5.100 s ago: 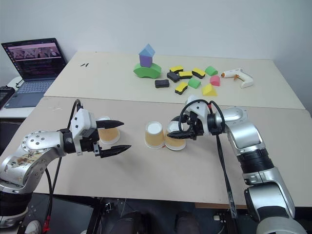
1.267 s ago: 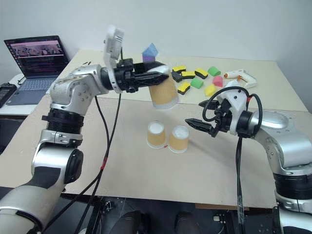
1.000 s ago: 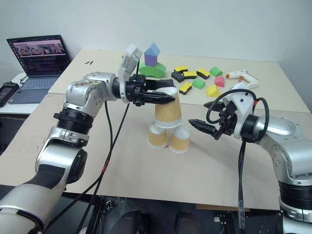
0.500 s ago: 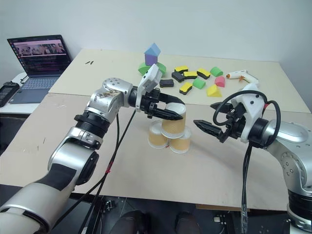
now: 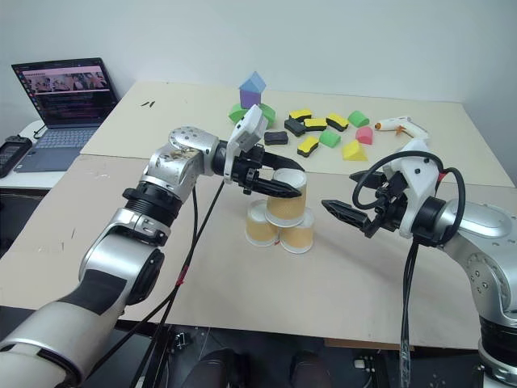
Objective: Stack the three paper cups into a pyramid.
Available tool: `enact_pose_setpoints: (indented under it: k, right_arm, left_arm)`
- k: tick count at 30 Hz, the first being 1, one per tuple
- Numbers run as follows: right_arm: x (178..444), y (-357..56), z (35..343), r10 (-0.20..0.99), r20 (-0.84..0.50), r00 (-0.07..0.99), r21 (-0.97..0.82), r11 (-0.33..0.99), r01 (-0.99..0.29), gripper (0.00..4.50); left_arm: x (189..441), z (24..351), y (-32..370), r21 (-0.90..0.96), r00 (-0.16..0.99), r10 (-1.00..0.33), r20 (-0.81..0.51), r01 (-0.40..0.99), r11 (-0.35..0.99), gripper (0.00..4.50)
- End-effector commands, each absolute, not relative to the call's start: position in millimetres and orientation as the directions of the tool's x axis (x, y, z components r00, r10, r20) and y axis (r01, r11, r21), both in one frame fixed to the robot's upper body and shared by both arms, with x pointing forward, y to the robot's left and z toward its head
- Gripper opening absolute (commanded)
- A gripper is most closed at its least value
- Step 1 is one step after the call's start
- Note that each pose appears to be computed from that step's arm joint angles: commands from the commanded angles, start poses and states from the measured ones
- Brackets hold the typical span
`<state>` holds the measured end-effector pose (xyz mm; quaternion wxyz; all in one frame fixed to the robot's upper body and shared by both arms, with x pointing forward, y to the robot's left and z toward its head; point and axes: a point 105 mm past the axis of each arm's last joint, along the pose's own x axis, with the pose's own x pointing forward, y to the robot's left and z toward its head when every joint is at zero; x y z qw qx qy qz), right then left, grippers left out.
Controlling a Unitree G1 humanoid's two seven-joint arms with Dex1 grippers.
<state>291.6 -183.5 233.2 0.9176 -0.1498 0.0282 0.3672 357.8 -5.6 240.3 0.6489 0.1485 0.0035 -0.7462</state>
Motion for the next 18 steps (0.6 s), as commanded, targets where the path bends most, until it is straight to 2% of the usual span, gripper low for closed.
enact_pose_setpoints:
  k: [1, 3, 4, 6, 7, 14, 18]
  right_arm:
    - [288.9, -183.7, 249.2, 0.672, -0.124, 0.730, -0.295, 0.678, -0.674, 4.50]
    - [289.6, -184.0, 249.6, 0.670, -0.122, 0.732, -0.295, 0.680, -0.671, 4.50]
    - [289.8, -184.4, 249.8, 0.669, -0.120, 0.733, -0.294, 0.681, -0.670, 4.50]
    - [290.0, -184.8, 249.6, 0.669, -0.122, 0.733, -0.294, 0.681, -0.670, 4.50]
    - [290.1, -184.7, 249.2, 0.669, -0.124, 0.733, -0.294, 0.681, -0.671, 4.50]
    - [293.5, -185.1, 246.7, 0.671, -0.128, 0.730, -0.286, 0.680, -0.676, 4.50]
    - [295.2, -183.4, 245.2, 0.681, -0.131, 0.721, -0.279, 0.672, -0.686, 4.50]
  left_arm:
    - [358.3, 248.5, -5.0, 0.231, -0.102, -0.965, -0.241, 0.960, -0.159, 2.51]
    - [358.7, 247.7, -4.8, 0.232, -0.100, -0.965, -0.243, 0.960, -0.158, 3.42]
    - [358.7, 247.6, -5.1, 0.233, -0.099, -0.965, -0.243, 0.960, -0.157, 3.55]
    - [358.8, 249.0, -5.8, 0.237, -0.096, -0.967, -0.237, 0.959, -0.153, 4.32]
    - [359.2, 251.5, -6.3, 0.238, -0.092, -0.970, -0.225, 0.960, -0.147, 4.47]
    - [359.4, 282.0, -2.4, 0.256, -0.073, -0.988, -0.137, 0.961, -0.106, 4.47]
    - [351.1, 315.6, 7.6, 0.274, -0.084, -0.995, -0.055, 0.957, -0.096, 4.47]
